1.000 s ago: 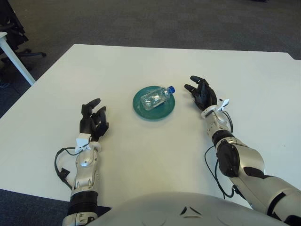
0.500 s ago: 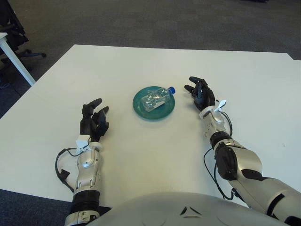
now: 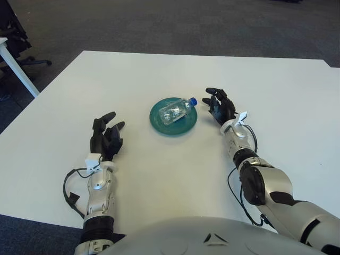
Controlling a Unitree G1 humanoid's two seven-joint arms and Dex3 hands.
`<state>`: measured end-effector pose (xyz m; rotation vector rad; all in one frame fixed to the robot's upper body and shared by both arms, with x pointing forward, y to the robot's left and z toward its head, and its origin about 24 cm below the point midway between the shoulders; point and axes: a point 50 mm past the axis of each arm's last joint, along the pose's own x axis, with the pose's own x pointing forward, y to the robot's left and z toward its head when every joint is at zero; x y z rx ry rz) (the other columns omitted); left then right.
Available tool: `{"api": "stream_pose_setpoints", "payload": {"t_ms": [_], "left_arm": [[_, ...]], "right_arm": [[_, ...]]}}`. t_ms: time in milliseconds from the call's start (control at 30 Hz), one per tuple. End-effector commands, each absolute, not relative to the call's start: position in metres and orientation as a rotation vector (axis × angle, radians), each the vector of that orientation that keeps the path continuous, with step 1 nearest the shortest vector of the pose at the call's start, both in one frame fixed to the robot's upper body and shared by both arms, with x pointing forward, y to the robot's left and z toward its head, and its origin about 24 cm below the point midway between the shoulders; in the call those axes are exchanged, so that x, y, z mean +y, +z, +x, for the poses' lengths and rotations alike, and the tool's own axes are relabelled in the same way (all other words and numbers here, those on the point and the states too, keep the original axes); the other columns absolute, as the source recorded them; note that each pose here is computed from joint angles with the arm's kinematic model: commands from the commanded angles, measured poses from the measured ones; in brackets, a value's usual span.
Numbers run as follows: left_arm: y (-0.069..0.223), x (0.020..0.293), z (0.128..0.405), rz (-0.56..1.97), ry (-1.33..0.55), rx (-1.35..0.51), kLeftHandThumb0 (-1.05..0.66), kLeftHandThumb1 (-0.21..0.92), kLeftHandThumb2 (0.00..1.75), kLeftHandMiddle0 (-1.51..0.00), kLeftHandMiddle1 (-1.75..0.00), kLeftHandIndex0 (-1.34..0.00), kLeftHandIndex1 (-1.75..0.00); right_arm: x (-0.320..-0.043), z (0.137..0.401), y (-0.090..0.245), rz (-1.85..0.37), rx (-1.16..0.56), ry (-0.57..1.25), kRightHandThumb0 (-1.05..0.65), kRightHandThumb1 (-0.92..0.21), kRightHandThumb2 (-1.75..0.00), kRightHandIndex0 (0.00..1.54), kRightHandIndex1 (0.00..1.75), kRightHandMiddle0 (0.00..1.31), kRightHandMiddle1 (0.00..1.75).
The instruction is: Put the bottle into the plate.
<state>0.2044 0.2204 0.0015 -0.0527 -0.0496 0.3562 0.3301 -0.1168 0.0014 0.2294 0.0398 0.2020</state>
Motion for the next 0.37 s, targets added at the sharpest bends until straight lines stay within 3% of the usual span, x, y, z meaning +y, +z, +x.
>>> {"api": "stream_pose_setpoints", "payload": {"t_ms": [0, 67, 133, 333], "left_arm": [[-0.0106, 0.2266, 0.1959, -0.054, 0.38, 0.031, -0.63, 0.91, 0.51, -0.52, -0.86, -0.27, -1.12], [-0.0104, 0.2277, 0.1955, -0.05, 0.384, 0.033, -0.62, 0.91, 0.52, -0.52, -0.87, -0.28, -1.12], [-0.0095, 0.2286, 0.1958, -0.043, 0.385, 0.032, -0.61, 0.9, 0.53, -0.52, -0.88, -0.28, -1.11], [-0.0081, 0.2299, 0.1966, -0.028, 0.374, 0.031, -0.6, 0.89, 0.55, -0.52, -0.88, -0.27, -1.1]], "right_arm": [[-0.113, 0.3097, -0.0284, 0.24, 0.177, 0.201, -0.41, -0.68, -0.84, 0.59, 1.23, 0.18, 1.21], [-0.1122, 0.3092, -0.0288, 0.239, 0.178, 0.204, -0.03, -0.72, -0.68, 0.54, 1.35, 0.18, 1.21], [-0.1111, 0.3089, -0.029, 0.234, 0.179, 0.208, 0.2, -0.76, -0.58, 0.52, 1.43, 0.17, 1.21], [-0.1089, 0.3087, -0.0285, 0.21, 0.174, 0.217, 0.34, -0.78, -0.51, 0.5, 1.47, 0.17, 1.21]]}}
